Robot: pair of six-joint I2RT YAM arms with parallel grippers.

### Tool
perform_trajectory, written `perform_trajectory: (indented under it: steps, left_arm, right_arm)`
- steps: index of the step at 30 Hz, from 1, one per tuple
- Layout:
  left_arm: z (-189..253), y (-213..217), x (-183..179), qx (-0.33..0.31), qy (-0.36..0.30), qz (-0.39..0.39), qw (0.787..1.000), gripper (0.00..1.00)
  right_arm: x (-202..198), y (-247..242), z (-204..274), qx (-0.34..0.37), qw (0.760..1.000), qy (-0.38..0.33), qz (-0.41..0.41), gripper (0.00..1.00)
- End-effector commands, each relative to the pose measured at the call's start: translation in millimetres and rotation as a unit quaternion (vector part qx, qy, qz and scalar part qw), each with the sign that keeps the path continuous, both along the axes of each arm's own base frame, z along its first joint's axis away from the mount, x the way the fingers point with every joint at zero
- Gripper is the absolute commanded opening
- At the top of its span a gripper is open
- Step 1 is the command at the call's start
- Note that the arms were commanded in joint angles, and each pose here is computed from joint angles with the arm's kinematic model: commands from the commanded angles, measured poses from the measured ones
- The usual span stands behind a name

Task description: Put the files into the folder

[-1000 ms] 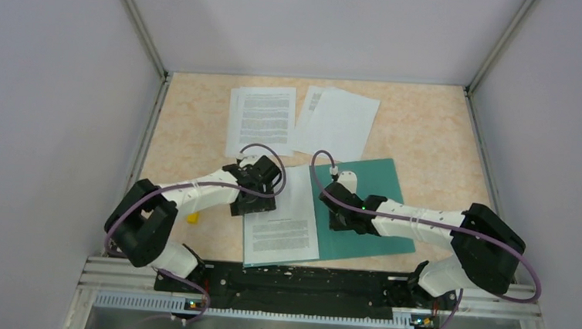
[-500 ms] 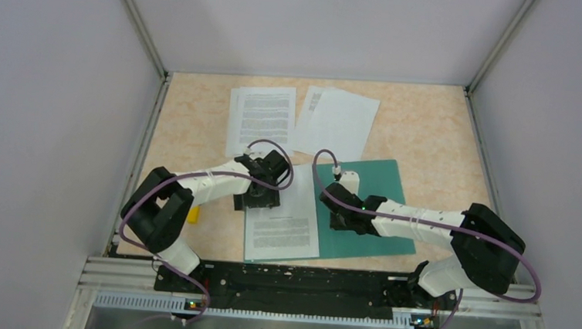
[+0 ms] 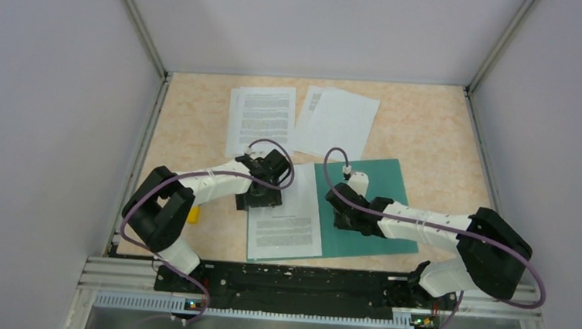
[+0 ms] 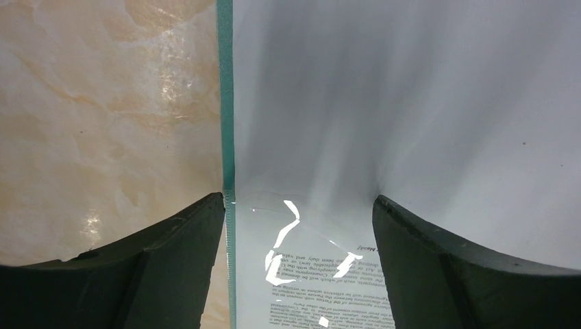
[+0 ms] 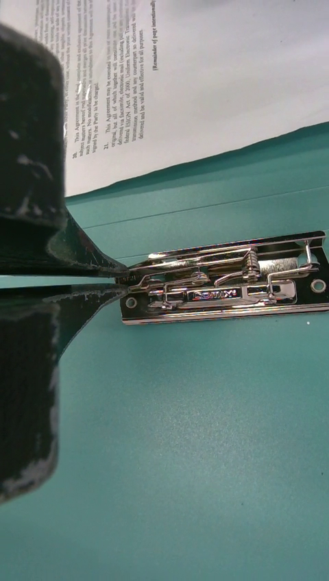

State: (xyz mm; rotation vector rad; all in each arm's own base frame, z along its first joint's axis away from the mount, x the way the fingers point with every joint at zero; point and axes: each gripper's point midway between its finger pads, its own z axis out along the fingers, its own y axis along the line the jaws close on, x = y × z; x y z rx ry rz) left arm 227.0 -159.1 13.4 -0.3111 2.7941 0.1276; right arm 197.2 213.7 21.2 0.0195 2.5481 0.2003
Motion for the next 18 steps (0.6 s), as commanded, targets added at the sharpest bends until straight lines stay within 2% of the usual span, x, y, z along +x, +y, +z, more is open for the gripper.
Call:
perform_trajectory:
  steps: [1, 6, 13, 18]
  left_arm:
    - [-38, 38, -30, 0.081, 0.065, 0.008, 0.995, 0.84]
    - [-38, 38, -30, 0.079, 0.066, 0.013, 0.995, 0.84]
    - [-35, 30, -26, 0.059, 0.062, 0.004, 0.996, 0.83]
    - [-12, 14, -6, 0.034, 0.032, -0.014, 0.999, 0.83]
  right_arm:
    - [-27, -77, -23, -0.131, 0.99, 0.048, -0.032, 0.0]
    - [-20, -69, -13, -0.113, 0.993, 0.036, -0.022, 0.0]
    - [-3, -29, 17, -0.037, 0.999, 0.005, 0.017, 0.02]
    - [21, -3, 62, 0.031, 0.998, -0.04, 0.036, 0.31]
